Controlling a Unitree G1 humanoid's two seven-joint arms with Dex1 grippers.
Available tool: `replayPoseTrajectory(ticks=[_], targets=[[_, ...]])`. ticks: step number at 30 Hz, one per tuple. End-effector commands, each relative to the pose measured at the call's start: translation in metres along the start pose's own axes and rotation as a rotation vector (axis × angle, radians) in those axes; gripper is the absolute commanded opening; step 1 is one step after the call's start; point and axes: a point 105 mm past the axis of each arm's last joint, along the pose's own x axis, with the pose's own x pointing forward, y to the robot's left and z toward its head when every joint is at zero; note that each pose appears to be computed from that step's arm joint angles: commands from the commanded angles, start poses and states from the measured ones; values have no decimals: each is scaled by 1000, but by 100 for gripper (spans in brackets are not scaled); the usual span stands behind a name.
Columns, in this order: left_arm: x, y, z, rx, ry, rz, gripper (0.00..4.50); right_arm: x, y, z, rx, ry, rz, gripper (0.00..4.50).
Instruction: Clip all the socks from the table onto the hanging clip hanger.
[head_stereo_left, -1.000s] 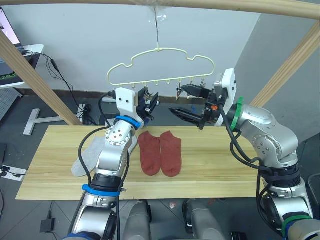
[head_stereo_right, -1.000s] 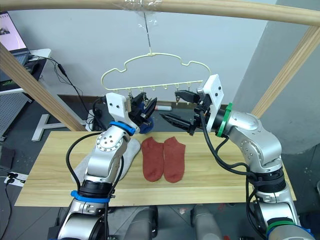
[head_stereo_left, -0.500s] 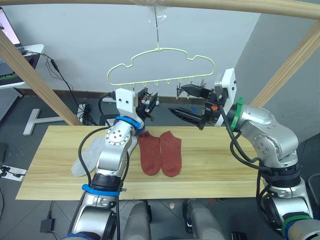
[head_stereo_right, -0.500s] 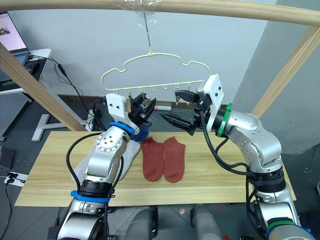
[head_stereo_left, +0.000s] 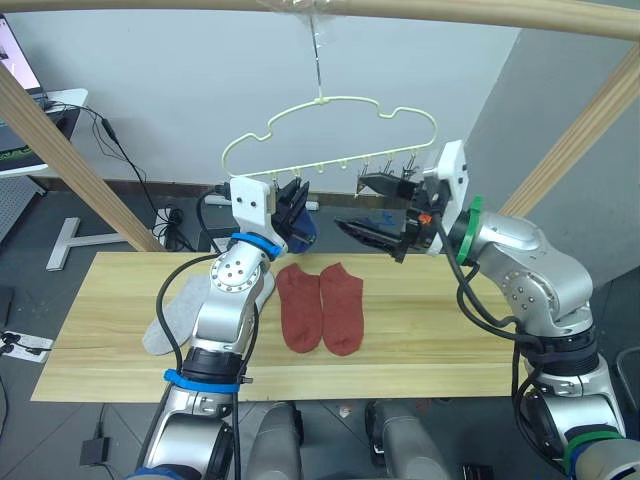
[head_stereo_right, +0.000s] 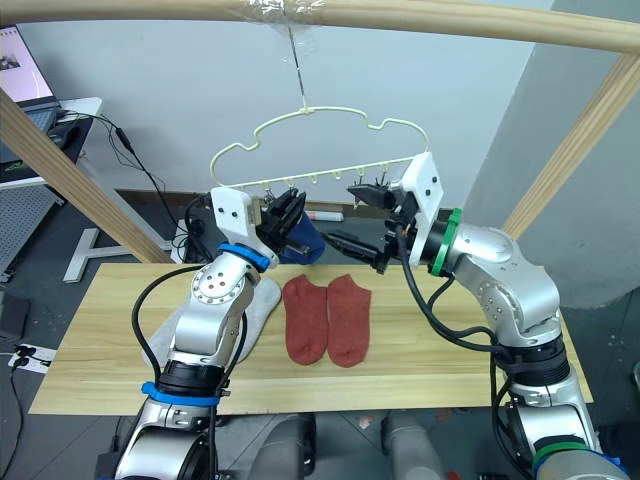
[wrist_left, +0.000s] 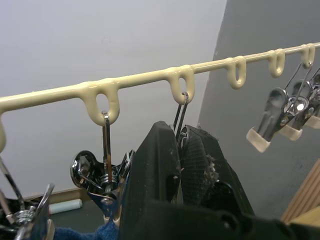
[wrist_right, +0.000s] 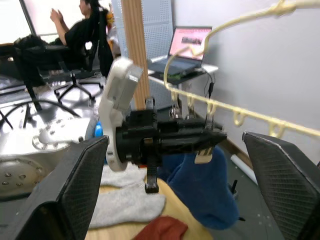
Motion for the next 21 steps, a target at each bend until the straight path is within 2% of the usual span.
replayPoseTrajectory(ticks=[1, 5, 10, 15, 19, 21], targets=[[-4, 11, 13, -79, -32, 45, 16, 7, -6, -58, -3, 196, -121, 450], [-10, 23, 12, -144, -8, 71, 16, 23, 3, -108, 20, 315, -156, 450], [-16, 30, 8, -132, 16, 77, 16, 36, 5, -167, 81, 460, -241, 450], [-16, 29, 9, -131, 13, 81, 16, 42, 7, -204, 48, 576, -234, 450], [-17, 25, 8, -126, 14, 74, 16, 32, 3, -230, 74, 663, -254, 450], [-18, 25, 9, -125, 13, 75, 16, 27, 2, -235, 72, 676, -247, 413]])
